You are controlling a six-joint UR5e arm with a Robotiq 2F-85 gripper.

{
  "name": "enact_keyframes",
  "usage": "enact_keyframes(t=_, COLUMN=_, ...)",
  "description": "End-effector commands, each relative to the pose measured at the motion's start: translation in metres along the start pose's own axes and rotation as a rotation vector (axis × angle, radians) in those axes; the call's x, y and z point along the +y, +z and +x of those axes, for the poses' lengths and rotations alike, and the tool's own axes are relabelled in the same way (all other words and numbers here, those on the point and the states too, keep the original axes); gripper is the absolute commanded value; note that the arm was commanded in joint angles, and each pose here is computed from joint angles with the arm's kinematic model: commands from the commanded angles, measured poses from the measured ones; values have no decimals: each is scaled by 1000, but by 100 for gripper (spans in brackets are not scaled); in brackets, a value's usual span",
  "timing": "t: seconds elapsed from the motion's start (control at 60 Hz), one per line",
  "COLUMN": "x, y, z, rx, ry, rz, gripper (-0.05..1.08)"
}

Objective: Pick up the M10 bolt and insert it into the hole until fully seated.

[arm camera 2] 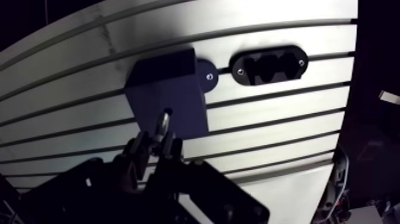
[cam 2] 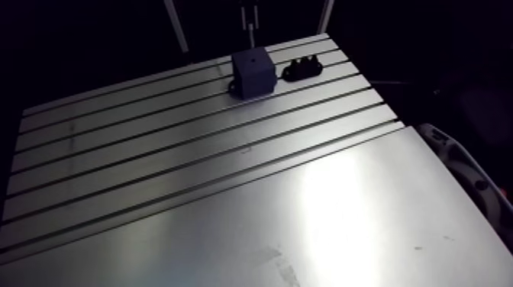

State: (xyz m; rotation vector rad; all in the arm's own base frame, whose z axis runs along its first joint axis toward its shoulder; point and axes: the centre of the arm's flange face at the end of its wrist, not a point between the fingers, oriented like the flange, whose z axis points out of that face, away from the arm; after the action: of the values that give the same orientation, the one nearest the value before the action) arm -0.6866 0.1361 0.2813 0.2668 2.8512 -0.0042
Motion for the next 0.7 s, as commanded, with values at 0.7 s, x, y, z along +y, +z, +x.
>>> enact_keyframes(t=0.7, x=-1, y=13, z=-2, rx=-18, ry=-1, rz=3, gripper=108)
